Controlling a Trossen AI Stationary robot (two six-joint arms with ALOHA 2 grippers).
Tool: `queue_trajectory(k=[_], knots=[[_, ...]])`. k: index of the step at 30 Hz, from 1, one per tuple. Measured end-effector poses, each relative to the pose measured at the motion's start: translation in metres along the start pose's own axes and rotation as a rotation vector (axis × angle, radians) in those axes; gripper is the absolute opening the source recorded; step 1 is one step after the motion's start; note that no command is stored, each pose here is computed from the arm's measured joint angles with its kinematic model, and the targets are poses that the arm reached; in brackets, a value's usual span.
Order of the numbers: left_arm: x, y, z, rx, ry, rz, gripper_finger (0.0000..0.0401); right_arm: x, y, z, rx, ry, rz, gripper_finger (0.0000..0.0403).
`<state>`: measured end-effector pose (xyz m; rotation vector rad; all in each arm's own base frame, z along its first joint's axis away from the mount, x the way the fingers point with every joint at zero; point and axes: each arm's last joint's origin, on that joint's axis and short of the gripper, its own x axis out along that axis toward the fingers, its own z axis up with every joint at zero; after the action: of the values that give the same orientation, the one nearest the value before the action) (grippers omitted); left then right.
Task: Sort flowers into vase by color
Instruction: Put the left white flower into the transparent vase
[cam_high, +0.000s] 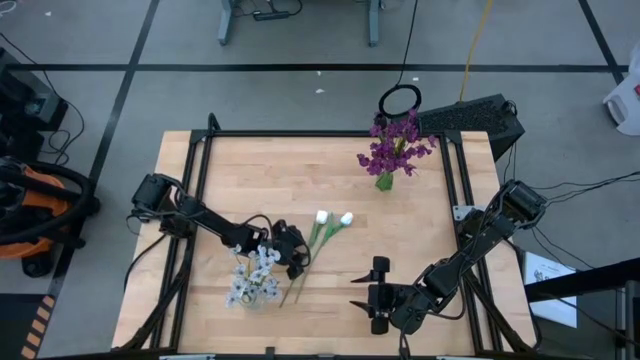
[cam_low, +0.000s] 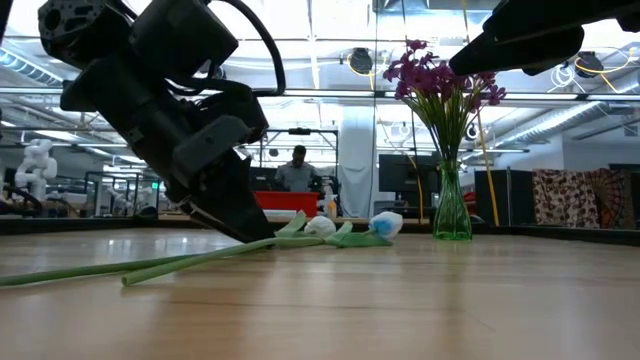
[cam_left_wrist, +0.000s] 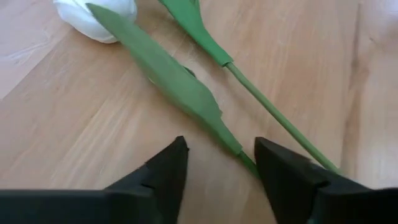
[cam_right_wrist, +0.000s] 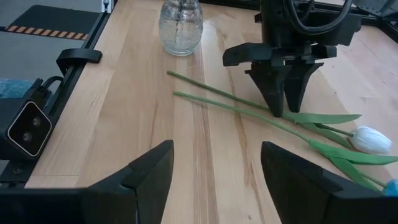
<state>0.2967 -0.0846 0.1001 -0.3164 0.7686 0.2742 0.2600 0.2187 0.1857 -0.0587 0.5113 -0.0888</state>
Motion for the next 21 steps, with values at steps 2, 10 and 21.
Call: queue_trajectory(k=[2, 10, 21], knots=[[0.0, 0.0, 0.0, 0.0, -0.004, 0.006, 0.0156, 0.0, 0.0, 0.0, 0.0, 0.0, 0.0, 0.0233], [0.001, 0.002, 0.002, -0.014, -0.013, -0.006, 0.0027, 0.0, 0.0, 0.0, 0.0, 0.0, 0.0, 0.0233], [0.004, 0.005, 0.016, -0.072, -0.111, -0.029, 0.0003, 0.0, 0.0, 0.0, 0.0, 0.0, 0.0, 0.0233]])
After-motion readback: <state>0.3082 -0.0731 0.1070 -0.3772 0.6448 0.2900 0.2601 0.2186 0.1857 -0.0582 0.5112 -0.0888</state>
